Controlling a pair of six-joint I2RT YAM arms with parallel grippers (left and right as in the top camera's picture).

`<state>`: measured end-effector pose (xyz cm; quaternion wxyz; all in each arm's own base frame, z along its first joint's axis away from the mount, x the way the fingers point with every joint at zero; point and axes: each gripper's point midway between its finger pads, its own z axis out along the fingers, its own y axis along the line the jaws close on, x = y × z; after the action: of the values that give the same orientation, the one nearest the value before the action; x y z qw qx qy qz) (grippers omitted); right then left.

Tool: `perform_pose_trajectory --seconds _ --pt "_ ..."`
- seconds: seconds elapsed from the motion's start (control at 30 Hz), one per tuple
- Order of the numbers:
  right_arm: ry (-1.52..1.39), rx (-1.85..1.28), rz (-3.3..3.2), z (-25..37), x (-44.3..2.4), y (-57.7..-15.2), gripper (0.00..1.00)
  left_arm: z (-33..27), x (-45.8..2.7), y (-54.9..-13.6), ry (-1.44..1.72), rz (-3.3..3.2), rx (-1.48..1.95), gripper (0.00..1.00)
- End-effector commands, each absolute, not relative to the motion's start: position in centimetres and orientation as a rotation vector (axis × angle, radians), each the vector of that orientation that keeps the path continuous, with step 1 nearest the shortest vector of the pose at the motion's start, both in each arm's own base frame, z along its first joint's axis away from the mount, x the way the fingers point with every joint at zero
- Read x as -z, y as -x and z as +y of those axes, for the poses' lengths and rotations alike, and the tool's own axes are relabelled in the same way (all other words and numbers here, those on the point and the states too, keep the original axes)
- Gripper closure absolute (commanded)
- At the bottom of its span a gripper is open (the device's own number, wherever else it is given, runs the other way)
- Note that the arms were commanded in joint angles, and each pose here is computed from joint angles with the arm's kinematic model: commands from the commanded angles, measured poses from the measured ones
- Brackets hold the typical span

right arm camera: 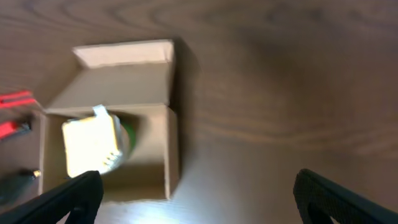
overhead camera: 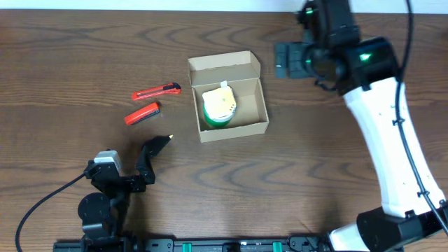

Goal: Pack container

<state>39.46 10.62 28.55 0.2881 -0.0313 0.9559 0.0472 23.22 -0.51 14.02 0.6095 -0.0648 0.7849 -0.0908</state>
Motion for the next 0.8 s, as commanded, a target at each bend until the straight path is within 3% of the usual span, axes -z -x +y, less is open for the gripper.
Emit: perform_pose_trajectory --seconds 0.0,0.4,0.57,0.77 --pt "0.153 -0.232 2.579 10.5 -28.4 -39.1 0.01 -0.1 -12.8 -23.2 0.150 1.835 0.177 0.05" --pt "0.345 -0.209 2.603 11.4 -27.8 -37.8 0.01 0.0 -13.4 -23.4 0.194 1.808 0.208 0.05" --pt "0.453 -0.190 2.619 11.9 -27.3 -36.9 0.01 -0.7 -16.1 -23.5 0.196 1.732 0.283 0.05" --pt "0.629 -0.327 2.554 14.1 -27.4 -36.7 0.01 1.2 -21.3 -23.5 0.220 1.759 0.127 0.05"
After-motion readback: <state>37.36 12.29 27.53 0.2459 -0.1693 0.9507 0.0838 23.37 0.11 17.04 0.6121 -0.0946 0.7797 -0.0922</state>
